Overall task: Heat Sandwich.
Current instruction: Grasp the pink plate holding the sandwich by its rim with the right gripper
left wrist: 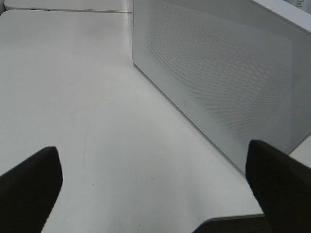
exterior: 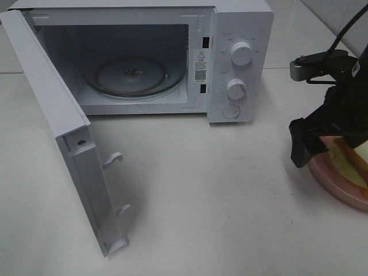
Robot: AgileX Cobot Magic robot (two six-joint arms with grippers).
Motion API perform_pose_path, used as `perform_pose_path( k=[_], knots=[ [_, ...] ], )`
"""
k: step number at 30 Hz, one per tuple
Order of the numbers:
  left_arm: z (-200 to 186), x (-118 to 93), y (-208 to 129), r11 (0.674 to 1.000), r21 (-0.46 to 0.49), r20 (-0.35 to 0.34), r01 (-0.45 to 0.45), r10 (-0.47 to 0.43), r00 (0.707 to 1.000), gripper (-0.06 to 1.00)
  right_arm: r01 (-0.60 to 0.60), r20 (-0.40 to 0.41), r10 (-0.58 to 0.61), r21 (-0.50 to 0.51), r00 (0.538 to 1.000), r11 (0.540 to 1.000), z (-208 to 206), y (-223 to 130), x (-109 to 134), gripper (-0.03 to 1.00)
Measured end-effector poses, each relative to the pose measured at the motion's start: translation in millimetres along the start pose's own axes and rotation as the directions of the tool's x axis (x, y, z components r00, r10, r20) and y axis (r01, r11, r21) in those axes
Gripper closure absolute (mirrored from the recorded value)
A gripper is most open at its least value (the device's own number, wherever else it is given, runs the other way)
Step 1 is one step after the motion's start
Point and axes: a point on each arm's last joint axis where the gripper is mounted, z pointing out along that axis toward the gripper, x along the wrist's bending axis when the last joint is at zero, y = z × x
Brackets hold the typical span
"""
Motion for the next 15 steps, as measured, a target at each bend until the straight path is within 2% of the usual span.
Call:
perform_pose_path(
  k=[4, 9, 15],
  knots=[
    [0.0, 0.0, 0.0, 1.000, 0.000, 0.000, 0.000, 0.000, 1.000, -0.02, -0.001, 0.002, 0.001, 0.002, 1.000, 1.000, 0.9, 0.2, -0.2, -0.01],
    [0.0, 0.0, 0.0, 1.000, 0.000, 0.000, 0.000, 0.000, 1.000, -0.02, -0.011, -0.003, 0.011, 0.072, 1.000, 0.997, 22.1, 3.3, 0.0, 0.00],
    [0.0, 0.0, 0.0, 1.000, 0.000, 0.000, 0.000, 0.000, 1.000, -0.02, -0.013, -0.006, 0.014, 0.104, 1.000, 0.995, 39.5, 6.7, 0.3, 0.01]
  ],
)
